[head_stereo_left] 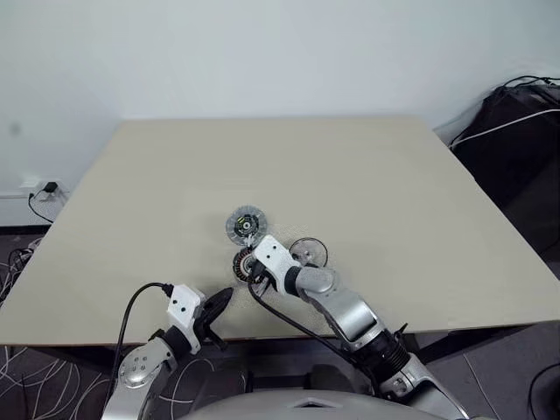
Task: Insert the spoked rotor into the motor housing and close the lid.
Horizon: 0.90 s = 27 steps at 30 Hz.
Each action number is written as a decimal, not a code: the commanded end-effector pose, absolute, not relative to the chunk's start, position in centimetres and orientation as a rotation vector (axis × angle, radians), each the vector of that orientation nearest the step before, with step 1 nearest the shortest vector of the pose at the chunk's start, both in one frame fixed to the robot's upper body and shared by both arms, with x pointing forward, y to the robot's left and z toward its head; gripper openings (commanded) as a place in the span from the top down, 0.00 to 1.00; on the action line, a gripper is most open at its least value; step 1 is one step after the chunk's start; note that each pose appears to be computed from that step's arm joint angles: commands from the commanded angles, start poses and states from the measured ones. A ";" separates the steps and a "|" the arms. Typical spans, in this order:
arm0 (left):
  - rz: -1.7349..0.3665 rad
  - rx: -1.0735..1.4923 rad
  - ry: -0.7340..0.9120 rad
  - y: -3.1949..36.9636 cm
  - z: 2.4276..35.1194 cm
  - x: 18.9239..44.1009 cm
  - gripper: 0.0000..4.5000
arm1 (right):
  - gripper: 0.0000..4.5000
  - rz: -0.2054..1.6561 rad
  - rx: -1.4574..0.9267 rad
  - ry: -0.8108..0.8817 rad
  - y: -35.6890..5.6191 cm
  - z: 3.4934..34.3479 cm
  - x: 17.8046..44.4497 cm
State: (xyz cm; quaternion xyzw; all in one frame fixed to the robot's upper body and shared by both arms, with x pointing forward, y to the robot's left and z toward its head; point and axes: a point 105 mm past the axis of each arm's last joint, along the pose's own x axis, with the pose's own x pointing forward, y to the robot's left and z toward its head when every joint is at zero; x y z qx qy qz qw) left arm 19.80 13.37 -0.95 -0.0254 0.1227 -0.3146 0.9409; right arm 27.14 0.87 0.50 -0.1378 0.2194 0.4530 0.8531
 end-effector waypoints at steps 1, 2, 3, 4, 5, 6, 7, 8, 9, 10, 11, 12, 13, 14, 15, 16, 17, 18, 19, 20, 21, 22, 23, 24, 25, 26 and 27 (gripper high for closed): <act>-0.650 -0.035 0.206 13.2 -0.1 20.1 1.00 | 1.00 0.980 -0.282 0.415 1.5 1.7 27.1; -0.649 -0.035 0.206 13.2 -0.1 20.1 1.00 | 1.00 0.983 -0.282 0.416 1.6 1.7 27.1; -0.649 -0.036 0.206 13.2 -0.1 20.0 1.00 | 1.00 0.988 -0.281 0.415 1.6 1.7 27.0; -0.648 -0.036 0.206 13.2 -0.1 20.0 1.00 | 1.00 0.994 -0.277 0.407 1.7 1.8 27.0; -0.647 -0.038 0.206 13.2 -0.1 20.0 1.00 | 1.00 1.000 -0.268 0.390 1.8 2.1 27.0; -0.646 -0.039 0.207 13.2 -0.1 20.0 1.00 | 1.00 1.005 -0.249 0.365 2.0 2.6 27.1; -0.645 -0.040 0.208 13.2 -0.1 20.0 1.00 | 1.00 1.009 -0.233 0.344 2.1 3.0 27.2; -0.645 -0.041 0.209 13.2 -0.1 20.0 1.00 | 1.00 1.017 -0.205 0.318 2.2 3.6 27.2; -0.646 -0.042 0.210 13.2 -0.1 20.0 1.00 | 1.00 1.024 -0.189 0.301 2.3 4.0 27.3; -0.647 -0.043 0.210 13.2 -0.1 20.0 1.00 | 1.00 1.027 -0.178 0.287 2.3 4.3 27.3; -0.647 -0.043 0.210 13.2 -0.1 20.0 1.00 | 1.00 1.027 -0.169 0.279 2.2 4.5 27.4; -0.648 -0.044 0.210 13.1 -0.1 20.0 1.00 | 1.00 1.021 -0.166 0.278 2.2 4.5 27.5; -0.649 -0.045 0.210 13.1 0.0 20.1 1.00 | 1.00 1.012 -0.165 0.280 2.1 4.5 27.6; -0.651 -0.045 0.209 13.1 0.0 20.1 1.00 | 1.00 0.995 -0.171 0.283 1.9 4.3 27.8; -0.652 -0.046 0.208 13.1 0.0 20.2 1.00 | 1.00 0.970 -0.179 0.289 1.8 4.1 28.2; -0.653 -0.047 0.207 13.1 0.1 20.2 1.00 | 1.00 0.947 -0.187 0.295 1.6 3.9 28.4; -0.653 -0.047 0.207 13.1 0.1 20.3 1.00 | 1.00 0.924 -0.203 0.301 1.4 3.7 28.7; -0.653 -0.047 0.208 13.1 0.0 20.3 1.00 | 1.00 0.906 -0.218 0.305 1.2 3.5 28.9; -0.653 -0.048 0.209 13.1 0.0 20.3 1.00 | 1.00 0.896 -0.225 0.309 1.2 3.3 29.0; -0.652 -0.048 0.209 13.2 -0.1 20.3 1.00 | 1.00 0.890 -0.230 0.312 1.1 3.2 29.1; -0.651 -0.048 0.210 13.2 -0.1 20.3 1.00 | 1.00 0.887 -0.234 0.313 1.1 3.2 29.1; -0.650 -0.049 0.211 13.2 -0.2 20.3 1.00 | 1.00 0.888 -0.235 0.314 1.1 3.1 29.1; -0.648 -0.050 0.212 13.3 -0.3 20.3 1.00 | 1.00 0.888 -0.235 0.316 1.1 3.1 29.1; -0.648 -0.050 0.213 13.3 -0.3 20.3 1.00 | 1.00 0.890 -0.239 0.317 1.1 3.0 29.1; -0.647 -0.050 0.213 13.3 -0.3 20.2 1.00 | 1.00 0.891 -0.241 0.319 1.1 2.9 29.1; -0.646 -0.051 0.213 13.3 -0.4 20.2 1.00 | 1.00 0.893 -0.243 0.322 1.1 2.9 29.1; -0.646 -0.051 0.214 13.3 -0.4 20.1 1.00 | 1.00 0.894 -0.245 0.327 1.1 2.7 29.0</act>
